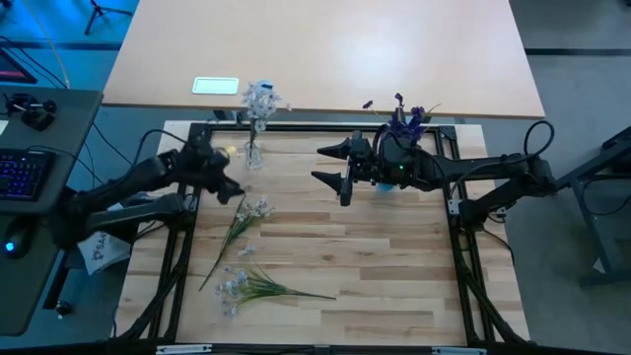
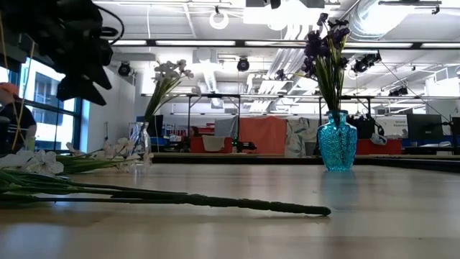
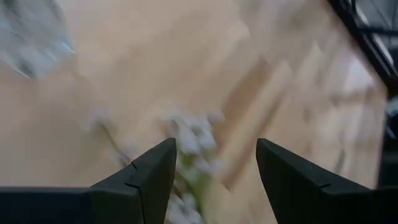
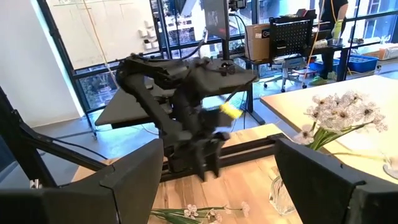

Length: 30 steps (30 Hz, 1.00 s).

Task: Sort flowers into vase by color
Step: Put the top white flowers into the transparent vase

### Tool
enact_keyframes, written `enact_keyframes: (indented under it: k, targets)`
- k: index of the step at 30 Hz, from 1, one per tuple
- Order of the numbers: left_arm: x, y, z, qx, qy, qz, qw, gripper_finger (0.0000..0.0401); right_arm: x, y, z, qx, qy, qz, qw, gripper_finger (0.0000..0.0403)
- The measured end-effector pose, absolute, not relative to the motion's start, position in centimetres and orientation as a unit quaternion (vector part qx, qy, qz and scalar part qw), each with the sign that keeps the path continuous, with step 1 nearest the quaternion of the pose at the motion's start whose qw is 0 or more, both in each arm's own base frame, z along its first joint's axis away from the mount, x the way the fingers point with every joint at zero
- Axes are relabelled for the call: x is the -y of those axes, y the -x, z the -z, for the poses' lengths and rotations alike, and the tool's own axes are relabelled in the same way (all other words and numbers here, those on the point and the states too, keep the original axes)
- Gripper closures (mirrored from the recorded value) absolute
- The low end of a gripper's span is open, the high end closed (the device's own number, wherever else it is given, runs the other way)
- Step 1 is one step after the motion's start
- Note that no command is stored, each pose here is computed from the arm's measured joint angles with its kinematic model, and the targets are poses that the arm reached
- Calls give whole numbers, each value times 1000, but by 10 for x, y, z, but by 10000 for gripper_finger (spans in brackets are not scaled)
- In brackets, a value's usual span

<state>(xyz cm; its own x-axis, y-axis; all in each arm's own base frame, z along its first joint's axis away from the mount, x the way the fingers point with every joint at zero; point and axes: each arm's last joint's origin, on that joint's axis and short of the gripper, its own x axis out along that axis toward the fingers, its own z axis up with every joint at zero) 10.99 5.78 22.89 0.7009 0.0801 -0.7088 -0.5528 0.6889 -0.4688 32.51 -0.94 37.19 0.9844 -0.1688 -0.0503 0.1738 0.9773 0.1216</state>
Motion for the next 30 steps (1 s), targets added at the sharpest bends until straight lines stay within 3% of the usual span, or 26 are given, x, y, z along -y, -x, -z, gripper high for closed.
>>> enact_keyframes:
  k: [11, 21, 30]
  targets:
    - [12, -145, -208, -486, 375, -99, 783, 192, 15, -324, -366, -51, -57, 97, 992, 99]
    - [62, -155, -179, -609, 353, -185, 685, 193, 27, -322, -355, -99, -56, 118, 987, 99]
    - [73, -163, -178, -641, 281, -268, 661, 194, 36, -323, -351, -108, -57, 129, 984, 99]
